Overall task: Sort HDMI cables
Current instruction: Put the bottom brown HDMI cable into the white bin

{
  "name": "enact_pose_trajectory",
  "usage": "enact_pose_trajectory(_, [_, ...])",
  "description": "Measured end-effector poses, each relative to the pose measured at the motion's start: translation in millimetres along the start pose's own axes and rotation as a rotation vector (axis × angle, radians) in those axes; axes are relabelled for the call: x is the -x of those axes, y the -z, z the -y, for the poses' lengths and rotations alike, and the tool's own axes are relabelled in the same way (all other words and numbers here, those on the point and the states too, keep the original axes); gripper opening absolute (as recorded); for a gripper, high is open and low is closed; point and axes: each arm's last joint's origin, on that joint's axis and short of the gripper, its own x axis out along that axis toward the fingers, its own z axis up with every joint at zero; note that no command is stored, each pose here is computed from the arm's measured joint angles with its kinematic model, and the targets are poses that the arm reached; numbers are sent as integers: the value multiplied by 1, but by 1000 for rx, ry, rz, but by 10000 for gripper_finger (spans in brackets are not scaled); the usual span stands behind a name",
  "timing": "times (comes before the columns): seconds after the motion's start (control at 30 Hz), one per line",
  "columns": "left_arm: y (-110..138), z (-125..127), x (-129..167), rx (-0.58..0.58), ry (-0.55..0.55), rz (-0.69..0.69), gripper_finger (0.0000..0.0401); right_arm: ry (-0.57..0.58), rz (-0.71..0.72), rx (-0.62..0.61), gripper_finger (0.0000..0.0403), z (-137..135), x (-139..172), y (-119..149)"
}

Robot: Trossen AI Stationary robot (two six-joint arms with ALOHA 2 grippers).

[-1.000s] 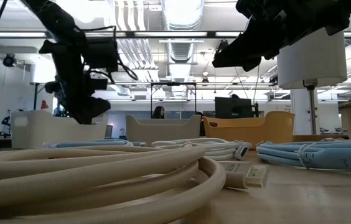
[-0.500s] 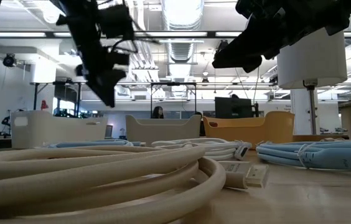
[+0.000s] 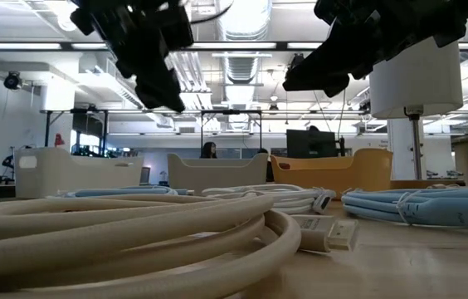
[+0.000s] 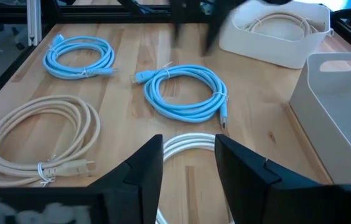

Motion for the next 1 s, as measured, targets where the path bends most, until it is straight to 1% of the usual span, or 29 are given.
enact_pose_trajectory(0.23, [14,35,-18,-111,132,124,145,1,0,0,130,0,0,0])
enact_pose_trajectory(0.4, [23,50,-30,-193,155,196,145,1,0,11,127,0,0,0])
enact_pose_trajectory(0.5, [24,56,-40,-216,172,223,145,1,-1,10,129,0,0,0])
enact_pose_trajectory(0.7, [30,55,-67,-211,169,150,145,1,-7,11,136,0,0,2])
enact_pose_trajectory(0.87, [38,55,-90,-208,256,54,145,2,-13,11,135,1,0,4])
enact_pose_trajectory(1.0, [41,56,-107,-209,280,15,145,2,-15,14,129,1,0,5])
